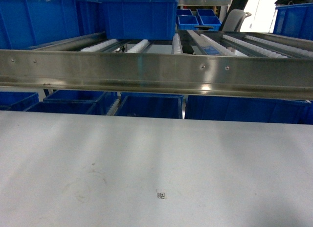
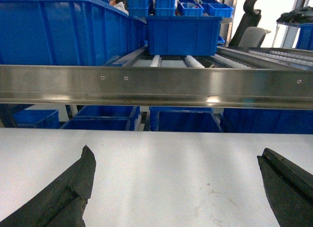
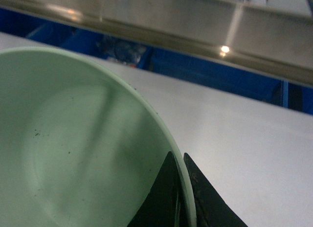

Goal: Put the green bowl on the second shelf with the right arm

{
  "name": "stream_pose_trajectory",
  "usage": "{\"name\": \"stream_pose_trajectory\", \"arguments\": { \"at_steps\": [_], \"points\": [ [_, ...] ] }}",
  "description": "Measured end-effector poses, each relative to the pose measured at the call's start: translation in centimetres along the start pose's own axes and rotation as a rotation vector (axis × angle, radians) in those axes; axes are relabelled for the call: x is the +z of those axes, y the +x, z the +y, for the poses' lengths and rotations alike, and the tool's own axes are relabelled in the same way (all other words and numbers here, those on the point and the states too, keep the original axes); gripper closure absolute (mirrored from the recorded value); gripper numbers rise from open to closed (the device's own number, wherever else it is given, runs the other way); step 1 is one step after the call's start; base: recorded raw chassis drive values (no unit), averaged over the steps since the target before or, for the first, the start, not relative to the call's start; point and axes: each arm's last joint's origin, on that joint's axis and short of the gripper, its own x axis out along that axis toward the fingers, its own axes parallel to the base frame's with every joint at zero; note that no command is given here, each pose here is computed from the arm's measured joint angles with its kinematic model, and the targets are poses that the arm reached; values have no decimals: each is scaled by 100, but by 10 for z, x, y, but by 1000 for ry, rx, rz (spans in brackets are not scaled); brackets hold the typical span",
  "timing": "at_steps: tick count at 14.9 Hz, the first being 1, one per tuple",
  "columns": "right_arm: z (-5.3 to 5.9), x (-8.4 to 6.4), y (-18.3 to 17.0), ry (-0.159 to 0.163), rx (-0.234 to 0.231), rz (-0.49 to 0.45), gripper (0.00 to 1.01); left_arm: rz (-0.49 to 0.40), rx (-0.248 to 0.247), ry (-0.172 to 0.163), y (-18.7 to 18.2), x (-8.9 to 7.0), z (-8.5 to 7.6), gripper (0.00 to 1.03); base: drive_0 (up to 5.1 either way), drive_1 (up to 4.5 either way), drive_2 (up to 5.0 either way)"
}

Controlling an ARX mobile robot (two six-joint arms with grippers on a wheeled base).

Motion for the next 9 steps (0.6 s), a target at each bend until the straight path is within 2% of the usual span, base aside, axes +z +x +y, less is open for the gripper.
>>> {"name": "stream_pose_trajectory", "arguments": {
  "at_steps": [2, 5, 7, 9],
  "points": [
    [7, 23, -32, -4, -21, -149, 99, 0, 0, 0, 0, 0, 0, 5, 0, 0, 0],
    [19, 41, -73, -2, -46, -317, 99, 0, 0, 0, 0, 0, 0, 5, 0, 0, 0],
    [26, 42, -100, 26, -61, -386, 99, 0, 0, 0, 0, 0, 0, 5, 0, 0, 0],
    [34, 36, -113, 41, -46, -421, 99, 0, 0, 0, 0, 0, 0, 5, 0, 0, 0]
  ]
}}
